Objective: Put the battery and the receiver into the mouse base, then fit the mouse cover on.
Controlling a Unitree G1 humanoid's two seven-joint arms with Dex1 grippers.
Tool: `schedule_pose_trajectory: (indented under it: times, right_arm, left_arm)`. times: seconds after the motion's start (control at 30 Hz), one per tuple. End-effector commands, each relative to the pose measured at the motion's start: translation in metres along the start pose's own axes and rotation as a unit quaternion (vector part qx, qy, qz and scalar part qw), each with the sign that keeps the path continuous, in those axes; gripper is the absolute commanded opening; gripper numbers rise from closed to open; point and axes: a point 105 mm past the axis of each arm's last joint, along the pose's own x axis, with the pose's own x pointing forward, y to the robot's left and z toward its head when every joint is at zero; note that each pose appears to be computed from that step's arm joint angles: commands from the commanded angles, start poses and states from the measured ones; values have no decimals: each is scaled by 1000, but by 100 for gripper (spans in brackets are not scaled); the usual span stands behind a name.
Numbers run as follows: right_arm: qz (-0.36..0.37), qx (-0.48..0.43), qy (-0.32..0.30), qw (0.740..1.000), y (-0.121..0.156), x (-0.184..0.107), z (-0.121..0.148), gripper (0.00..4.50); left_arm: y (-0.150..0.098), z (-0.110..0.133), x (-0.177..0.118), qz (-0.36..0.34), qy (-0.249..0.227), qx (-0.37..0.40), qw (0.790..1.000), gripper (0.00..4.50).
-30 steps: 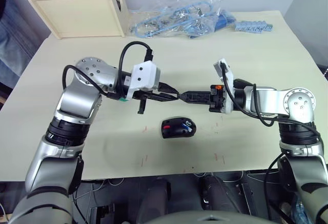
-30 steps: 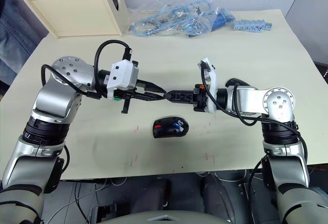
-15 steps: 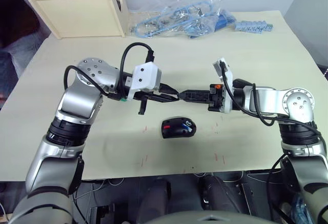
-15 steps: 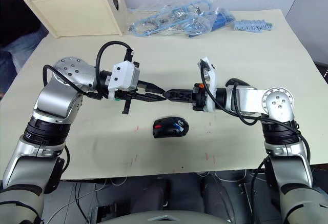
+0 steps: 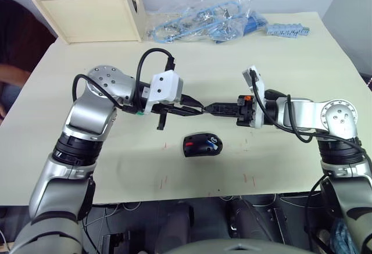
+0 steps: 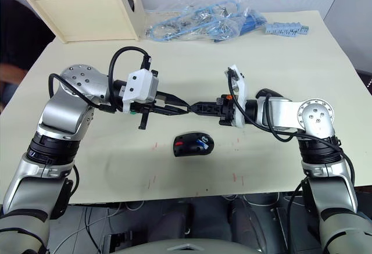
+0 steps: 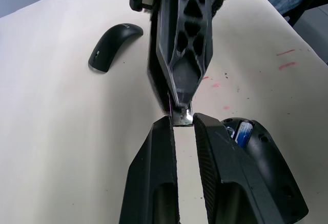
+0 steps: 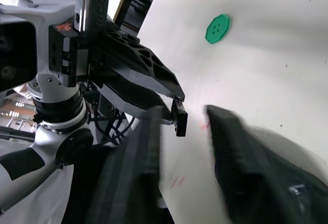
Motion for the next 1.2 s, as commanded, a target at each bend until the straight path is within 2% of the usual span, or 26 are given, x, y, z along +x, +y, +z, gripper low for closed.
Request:
schedule_pose_trajectory:
  times: [0.03,0.43,0.5,0.53,0.63,0.73,0.77,0.93,1.13,1.2]
  right_arm:
    - [21,-23,-5,999,15,-1,5,4]
    - [26,-28,-7,999,16,-3,6,4]
    - [23,-29,-6,999,15,-4,6,0]
    - [22,-30,-6,999,15,-5,6,0]
    - [15,-33,-3,999,13,-8,5,0]
    - [-26,-66,20,997,4,-21,3,0]
    - [-37,-73,25,996,2,-25,2,0]
    - [-73,-125,63,987,4,-44,2,0]
    - [-90,-143,87,982,3,-62,0,0]
    - [-101,-163,112,975,8,-74,-3,0]
  left_arm:
    - [4,14,-4,8,-9,30,999,5]
    - [1,14,-4,4,-25,1,1000,5]
    - [1,15,-5,10,-33,-15,999,108]
    - [1,15,-6,11,-35,-21,999,137]
    - [0,14,-9,22,-43,-47,998,290]
    - [-10,9,-16,40,-58,-109,992,433]
    - [-14,8,-16,40,-60,-125,989,445]
    - [-39,-4,-15,47,-59,-182,980,445]
    - [-49,-14,-6,56,-59,-210,974,445]
    - [-63,-31,-4,54,-49,-224,972,445]
